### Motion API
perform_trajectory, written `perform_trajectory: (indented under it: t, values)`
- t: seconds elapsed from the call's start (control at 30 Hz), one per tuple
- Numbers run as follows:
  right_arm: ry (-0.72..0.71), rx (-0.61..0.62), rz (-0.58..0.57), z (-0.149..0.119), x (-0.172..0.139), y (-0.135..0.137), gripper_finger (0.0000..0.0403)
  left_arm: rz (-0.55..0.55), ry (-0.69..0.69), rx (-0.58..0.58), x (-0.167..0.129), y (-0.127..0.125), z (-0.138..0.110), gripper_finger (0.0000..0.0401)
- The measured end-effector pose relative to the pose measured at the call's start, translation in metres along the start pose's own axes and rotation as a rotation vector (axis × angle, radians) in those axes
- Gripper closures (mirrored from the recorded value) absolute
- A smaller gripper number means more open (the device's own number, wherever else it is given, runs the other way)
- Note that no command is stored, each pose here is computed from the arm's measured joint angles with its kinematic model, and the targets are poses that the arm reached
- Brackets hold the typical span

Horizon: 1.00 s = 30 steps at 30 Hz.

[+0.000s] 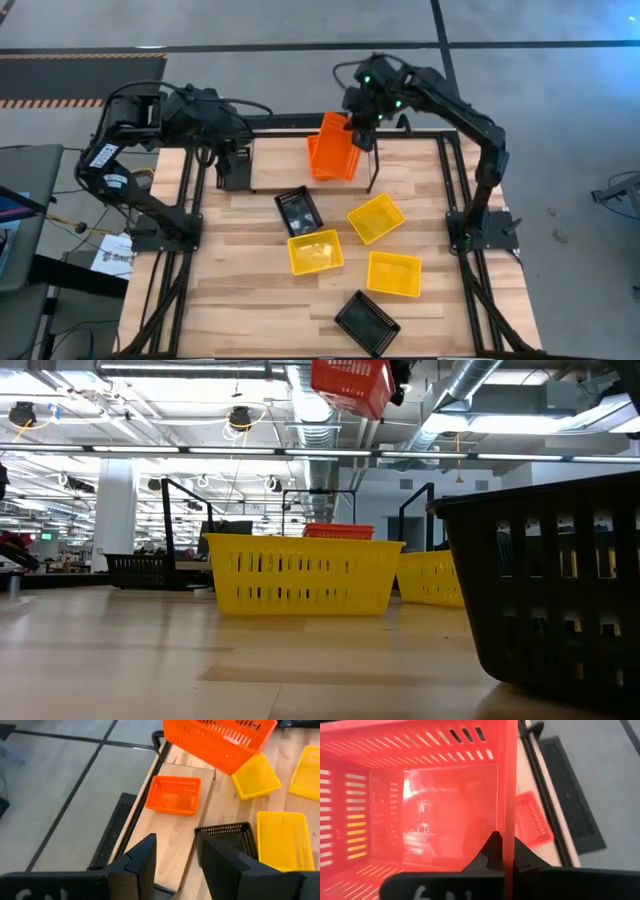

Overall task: Stack baskets on shelf by color
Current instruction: Stack the orange bin on top of the orange bins on the shelf

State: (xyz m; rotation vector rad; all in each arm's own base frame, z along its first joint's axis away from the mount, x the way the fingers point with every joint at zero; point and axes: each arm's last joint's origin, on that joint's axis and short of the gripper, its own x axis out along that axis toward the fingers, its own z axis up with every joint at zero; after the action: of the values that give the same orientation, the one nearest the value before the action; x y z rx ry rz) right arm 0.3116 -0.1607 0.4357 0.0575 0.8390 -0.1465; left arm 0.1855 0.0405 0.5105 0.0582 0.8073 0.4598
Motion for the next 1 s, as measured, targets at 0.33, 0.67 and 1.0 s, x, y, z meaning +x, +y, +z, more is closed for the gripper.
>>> perform_trajectory:
  t: [0.33, 0.67, 1.0]
  values:
    - [-0.047, -0.140, 0.096, -0.010, 0.026, -0.059, 0.0402, 0.011, -0.006, -0.134, 0.006, -0.002, 0.005, 0.0267]
    - [0.125, -0.235, 0.222, -0.031, 0.111, -0.083, 0.0403, 0.057, 0.021, -0.184, 0.018, -0.004, 0.009, 0.0267]
    - [0.097, -0.355, 0.201, -0.021, 0.161, -0.091, 0.0403, 0.065, 0.064, -0.178, 0.035, -0.010, 0.016, 0.0267]
